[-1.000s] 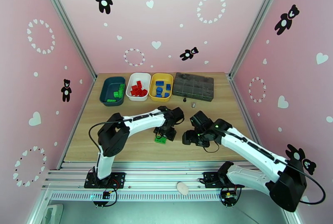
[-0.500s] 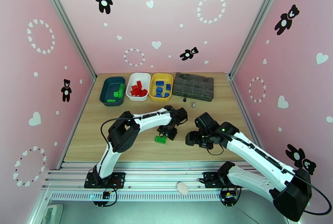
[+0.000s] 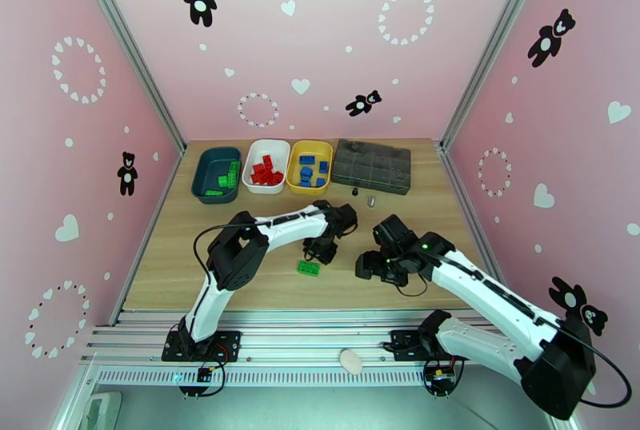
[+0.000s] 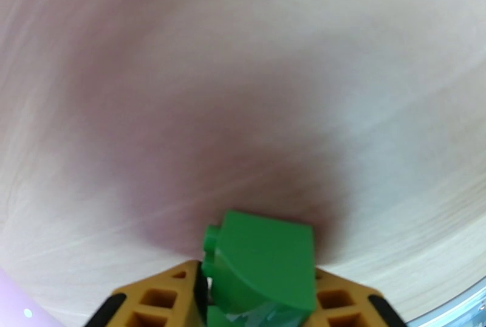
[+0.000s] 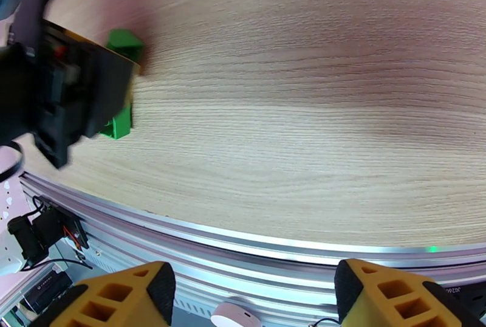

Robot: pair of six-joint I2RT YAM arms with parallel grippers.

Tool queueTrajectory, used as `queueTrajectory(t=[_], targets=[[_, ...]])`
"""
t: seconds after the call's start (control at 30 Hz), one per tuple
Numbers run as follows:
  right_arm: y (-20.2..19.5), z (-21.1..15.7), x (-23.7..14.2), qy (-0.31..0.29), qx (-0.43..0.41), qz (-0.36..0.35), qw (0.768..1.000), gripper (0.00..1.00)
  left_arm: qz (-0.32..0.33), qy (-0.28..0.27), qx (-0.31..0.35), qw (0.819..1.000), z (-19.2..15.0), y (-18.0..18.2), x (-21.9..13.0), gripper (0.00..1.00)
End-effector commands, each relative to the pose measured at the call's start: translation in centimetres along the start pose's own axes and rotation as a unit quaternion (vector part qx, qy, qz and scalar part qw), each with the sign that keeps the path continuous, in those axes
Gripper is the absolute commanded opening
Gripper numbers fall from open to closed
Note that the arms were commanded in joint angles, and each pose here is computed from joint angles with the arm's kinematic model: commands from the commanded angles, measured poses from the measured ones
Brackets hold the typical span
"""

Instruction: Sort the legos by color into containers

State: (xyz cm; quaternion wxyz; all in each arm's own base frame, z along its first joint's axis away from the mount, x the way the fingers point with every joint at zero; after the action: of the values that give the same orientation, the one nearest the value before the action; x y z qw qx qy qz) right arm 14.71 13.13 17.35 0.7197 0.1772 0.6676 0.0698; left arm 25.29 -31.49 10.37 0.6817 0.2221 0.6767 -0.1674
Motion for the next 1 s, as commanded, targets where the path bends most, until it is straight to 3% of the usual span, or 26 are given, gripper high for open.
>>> queueTrajectory(t=[0.0,0.27,0.5,0.8,0.97], targets=[[1.6,1.5,-0.2,-0.005,-0.007,0.011,1.000,0.73,-0.032,-0.057,-0.033,0.997,1.6,1.8,-4.0,0.37],[5.0,4.5,0.3,0.003,-0.027,0.015,0.999,0.72,-0.058,-0.130,-0.115,0.983,2.5,8.0,-9.3,0.35],[8.8,7.6,1.4,0.021,-0.050,0.032,0.998,0.70,-0.075,-0.181,-0.255,0.947,1.1,18.8,-13.0,0.35],[14.2,9.9,3.2,0.050,-0.103,0.038,0.993,0.69,-0.053,-0.176,-0.433,0.882,-1.8,32.3,-12.5,0.35],[16.1,9.8,4.2,0.069,-0.134,0.029,0.988,0.69,-0.030,-0.155,-0.475,0.865,-1.5,37.5,-11.1,0.35]])
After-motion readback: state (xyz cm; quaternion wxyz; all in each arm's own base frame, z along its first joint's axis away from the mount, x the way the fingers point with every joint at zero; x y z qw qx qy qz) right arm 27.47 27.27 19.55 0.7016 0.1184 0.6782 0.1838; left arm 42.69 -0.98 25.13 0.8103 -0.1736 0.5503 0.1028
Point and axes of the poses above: each hand's point on the last joint's axis, 136 mm out from that joint toward the fingers, its own x axis out along the fingers, its own y axis along the line the jaws close on, z = x × y, the point moved 8 cm from there along -x, back along the fingers, and after that the axes turned 4 degrees about x, right-handed, at the moved point
